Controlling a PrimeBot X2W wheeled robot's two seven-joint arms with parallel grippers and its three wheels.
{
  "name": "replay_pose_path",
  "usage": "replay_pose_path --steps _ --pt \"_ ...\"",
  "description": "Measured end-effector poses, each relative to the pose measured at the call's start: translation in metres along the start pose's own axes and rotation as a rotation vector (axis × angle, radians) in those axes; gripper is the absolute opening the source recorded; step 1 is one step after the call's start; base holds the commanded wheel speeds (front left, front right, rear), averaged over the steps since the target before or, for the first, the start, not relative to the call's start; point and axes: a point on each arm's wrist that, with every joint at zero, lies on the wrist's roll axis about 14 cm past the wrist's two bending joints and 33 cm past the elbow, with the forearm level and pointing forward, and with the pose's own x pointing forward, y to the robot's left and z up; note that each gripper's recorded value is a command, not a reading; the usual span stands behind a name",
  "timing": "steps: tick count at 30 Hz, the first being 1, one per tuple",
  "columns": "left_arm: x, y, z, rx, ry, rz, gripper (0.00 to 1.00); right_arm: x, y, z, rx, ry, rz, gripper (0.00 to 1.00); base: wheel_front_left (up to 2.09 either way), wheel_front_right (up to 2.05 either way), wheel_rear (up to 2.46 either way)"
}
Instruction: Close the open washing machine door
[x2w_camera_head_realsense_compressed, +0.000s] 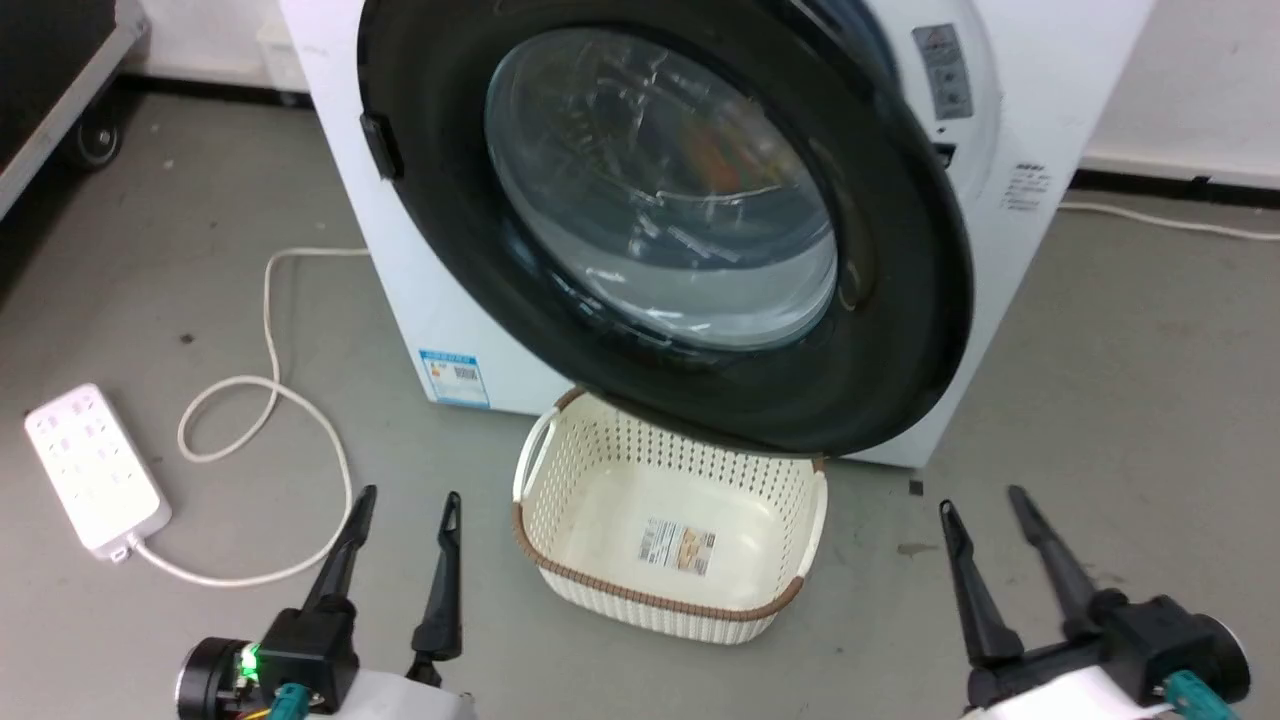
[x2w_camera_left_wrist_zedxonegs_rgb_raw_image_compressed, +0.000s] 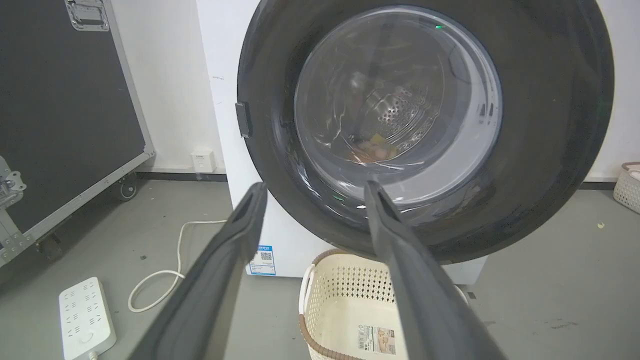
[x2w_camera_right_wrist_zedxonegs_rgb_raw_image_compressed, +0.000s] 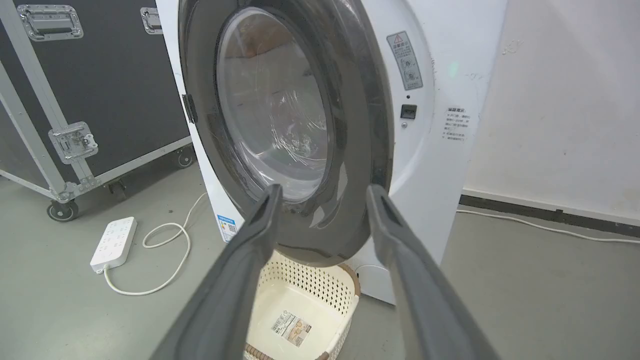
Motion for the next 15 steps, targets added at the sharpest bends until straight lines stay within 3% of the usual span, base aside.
replay_pose_path --steps 6,15 --pt "0.007 -0.005 -0.017 0.0 0.049 0.003 1.0 0.027 0.014 -0.009 -0.053 0.022 0.112 0.0 0.0 0.0 0.0" --pt "0.029 -0.005 -0.042 0.004 0.107 0.002 1.0 0.105 -0.001 -0.031 -0.132 0.087 0.218 0.0 0.0 0.0 0.0"
